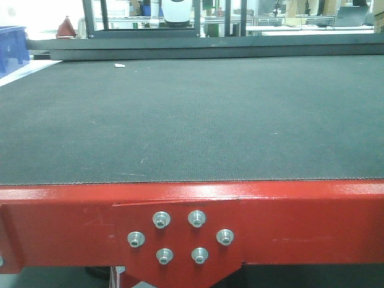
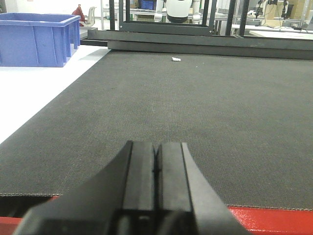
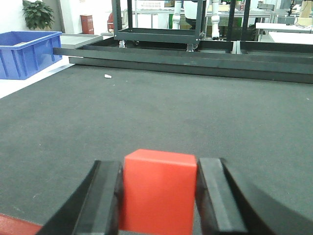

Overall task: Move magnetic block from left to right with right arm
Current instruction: 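Raise the held red cube up and away from the tabletop, then drive the base away from the first table holding the cube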

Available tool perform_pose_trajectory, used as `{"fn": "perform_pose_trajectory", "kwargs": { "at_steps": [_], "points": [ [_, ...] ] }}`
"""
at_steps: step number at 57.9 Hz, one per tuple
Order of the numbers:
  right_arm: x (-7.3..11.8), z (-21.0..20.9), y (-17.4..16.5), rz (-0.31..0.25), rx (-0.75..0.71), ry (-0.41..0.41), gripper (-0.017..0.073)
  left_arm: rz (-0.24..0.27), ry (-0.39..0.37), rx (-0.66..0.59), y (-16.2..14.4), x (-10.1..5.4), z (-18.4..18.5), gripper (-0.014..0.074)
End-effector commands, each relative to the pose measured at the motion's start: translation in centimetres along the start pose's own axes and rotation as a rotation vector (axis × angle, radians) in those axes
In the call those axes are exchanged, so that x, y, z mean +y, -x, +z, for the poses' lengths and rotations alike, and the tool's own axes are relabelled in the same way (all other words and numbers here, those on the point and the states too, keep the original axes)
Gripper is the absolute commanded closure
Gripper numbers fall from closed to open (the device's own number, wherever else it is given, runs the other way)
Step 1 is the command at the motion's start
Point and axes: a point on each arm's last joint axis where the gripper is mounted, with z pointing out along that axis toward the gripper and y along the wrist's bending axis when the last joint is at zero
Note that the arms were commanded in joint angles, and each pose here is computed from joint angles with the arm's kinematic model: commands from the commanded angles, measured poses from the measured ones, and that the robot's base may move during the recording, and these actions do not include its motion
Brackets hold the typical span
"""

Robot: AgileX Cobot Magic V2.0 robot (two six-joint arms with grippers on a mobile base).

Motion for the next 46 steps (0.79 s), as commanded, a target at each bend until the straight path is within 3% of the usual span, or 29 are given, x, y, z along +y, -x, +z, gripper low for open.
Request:
{"fn": "perform_pose_trajectory", "kwargs": {
  "at_steps": [1, 46],
  "points": [
    [0.1, -0.14, 1.57, -0.013, -0.104, 0.005, 0.0355, -0.011, 0.005, -0.087, 0.55, 0.06, -0.1, 0.072],
    [0.1, -0.14, 1.57, -0.013, -0.104, 0.005, 0.0355, -0.011, 0.005, -0.087, 0.55, 0.06, -0.1, 0.072]
  ]
}}
